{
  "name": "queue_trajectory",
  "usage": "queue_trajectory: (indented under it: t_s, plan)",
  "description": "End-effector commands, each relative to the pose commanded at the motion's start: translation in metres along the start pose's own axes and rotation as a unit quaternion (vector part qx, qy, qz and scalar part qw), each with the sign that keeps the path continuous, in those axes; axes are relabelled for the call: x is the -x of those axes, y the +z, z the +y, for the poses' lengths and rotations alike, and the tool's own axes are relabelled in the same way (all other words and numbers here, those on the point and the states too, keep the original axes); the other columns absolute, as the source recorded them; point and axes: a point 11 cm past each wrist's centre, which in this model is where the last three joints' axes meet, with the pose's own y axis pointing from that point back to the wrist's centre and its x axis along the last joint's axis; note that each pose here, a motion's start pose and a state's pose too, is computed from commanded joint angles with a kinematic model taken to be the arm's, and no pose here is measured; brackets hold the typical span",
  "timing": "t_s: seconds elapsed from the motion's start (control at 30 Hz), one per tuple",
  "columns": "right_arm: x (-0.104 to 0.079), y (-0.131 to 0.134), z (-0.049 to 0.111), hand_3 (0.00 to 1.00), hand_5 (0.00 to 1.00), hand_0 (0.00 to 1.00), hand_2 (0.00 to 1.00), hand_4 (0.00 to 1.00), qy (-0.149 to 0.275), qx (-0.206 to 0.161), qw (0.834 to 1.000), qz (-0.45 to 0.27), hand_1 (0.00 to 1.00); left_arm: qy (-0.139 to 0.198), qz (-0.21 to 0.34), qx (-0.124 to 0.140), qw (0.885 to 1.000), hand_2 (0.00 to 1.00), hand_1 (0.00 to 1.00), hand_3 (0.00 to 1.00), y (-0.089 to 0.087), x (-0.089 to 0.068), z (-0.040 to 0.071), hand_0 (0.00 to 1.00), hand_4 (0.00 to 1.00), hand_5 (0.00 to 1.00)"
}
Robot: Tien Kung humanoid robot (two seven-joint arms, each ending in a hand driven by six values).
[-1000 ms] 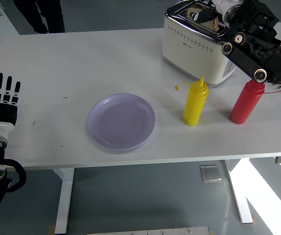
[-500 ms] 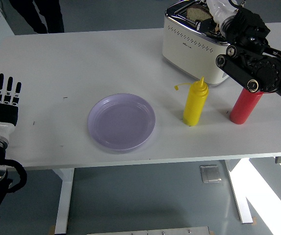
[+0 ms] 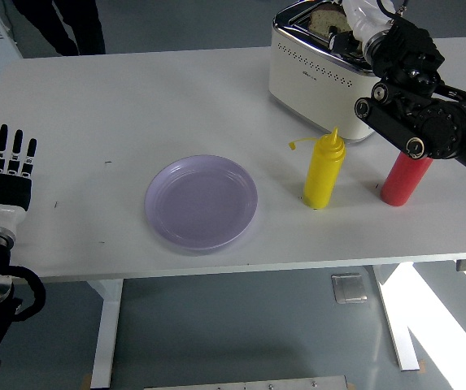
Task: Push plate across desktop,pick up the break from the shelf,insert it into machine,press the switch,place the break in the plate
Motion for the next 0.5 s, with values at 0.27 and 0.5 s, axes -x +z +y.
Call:
queue_trajectory:
  t_s: [0.27, 0.5]
  plan:
    - [-0.022, -0.006, 0.0, 0.451, 0.002, 0.386, 0.453, 0.174, 0.053, -0.018, 0.998, -0.023, 0.453, 0.0, 0.006, 0.0, 1.0, 0.705, 0.741, 0.677, 0.002, 0.0, -0.001, 0.79, 0.642, 0.993]
    - [-0.039, -0.008, 0.001, 0.449, 0.002, 0.388, 0.452, 0.165, 0.08, -0.025, 0.995, -0.044, 0.454, -0.002, 0.01, -0.002, 1.0, 0.705, 0.74, 0.676, 0.002, 0.001, -0.001, 0.79, 0.641, 0.994]
